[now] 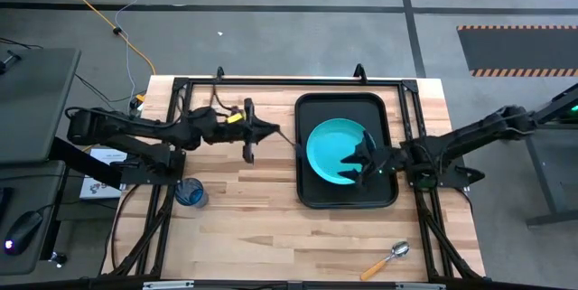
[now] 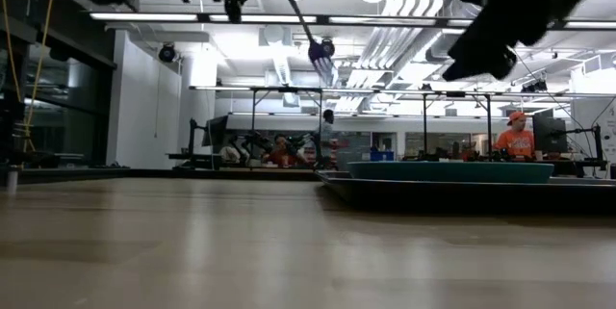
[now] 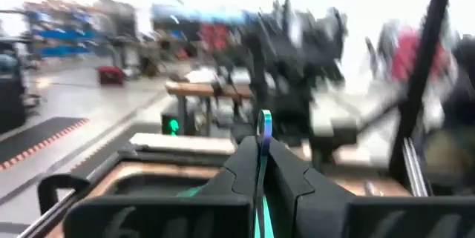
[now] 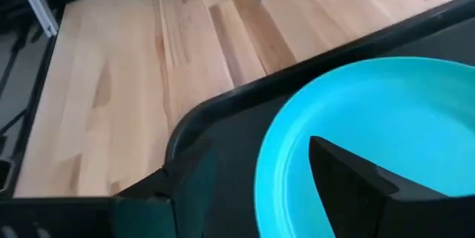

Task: Pick and place plate/cup/fork/spoon on tray
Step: Put the blue fork on the black serving tray to the left side of the blue plate

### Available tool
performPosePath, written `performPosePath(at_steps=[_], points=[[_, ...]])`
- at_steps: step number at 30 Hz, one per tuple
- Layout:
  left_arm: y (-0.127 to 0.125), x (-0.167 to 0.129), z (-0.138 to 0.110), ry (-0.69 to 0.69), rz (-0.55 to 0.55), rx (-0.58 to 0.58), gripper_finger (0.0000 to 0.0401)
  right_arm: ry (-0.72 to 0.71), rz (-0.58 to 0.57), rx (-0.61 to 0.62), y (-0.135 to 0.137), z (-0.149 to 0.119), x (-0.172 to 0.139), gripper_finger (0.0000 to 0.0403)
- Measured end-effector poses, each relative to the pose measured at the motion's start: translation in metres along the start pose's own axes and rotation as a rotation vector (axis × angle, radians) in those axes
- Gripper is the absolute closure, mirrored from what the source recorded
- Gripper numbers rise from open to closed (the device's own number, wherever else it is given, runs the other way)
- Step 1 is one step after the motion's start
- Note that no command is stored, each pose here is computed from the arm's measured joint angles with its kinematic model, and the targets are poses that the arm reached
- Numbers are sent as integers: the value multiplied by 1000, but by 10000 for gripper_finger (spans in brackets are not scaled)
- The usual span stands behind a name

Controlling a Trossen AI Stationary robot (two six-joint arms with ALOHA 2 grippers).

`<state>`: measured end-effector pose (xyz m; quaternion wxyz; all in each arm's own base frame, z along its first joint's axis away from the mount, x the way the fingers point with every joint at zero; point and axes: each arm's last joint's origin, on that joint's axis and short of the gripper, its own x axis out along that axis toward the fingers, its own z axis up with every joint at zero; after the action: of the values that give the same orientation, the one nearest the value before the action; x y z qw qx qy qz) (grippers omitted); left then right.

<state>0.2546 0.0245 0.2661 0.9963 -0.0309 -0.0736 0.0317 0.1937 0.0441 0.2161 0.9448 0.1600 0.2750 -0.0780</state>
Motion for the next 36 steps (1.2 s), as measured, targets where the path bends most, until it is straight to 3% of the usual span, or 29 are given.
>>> performPosePath(at_steps=[6,11,16,21,36], points=[[-1,-10,-8,-141,122,-111,400,-326,26,57,-2,-17,11,191],[-8,-4,-17,-215,210,-149,400,-516,9,33,-2,-9,16,191],[-11,1,-22,-359,207,-193,400,-556,-85,38,-2,5,27,191],[-10,6,-35,-414,247,-244,400,-568,-185,45,-6,14,37,191],[-13,35,-28,-449,193,-251,401,-616,-190,21,-7,39,42,204]])
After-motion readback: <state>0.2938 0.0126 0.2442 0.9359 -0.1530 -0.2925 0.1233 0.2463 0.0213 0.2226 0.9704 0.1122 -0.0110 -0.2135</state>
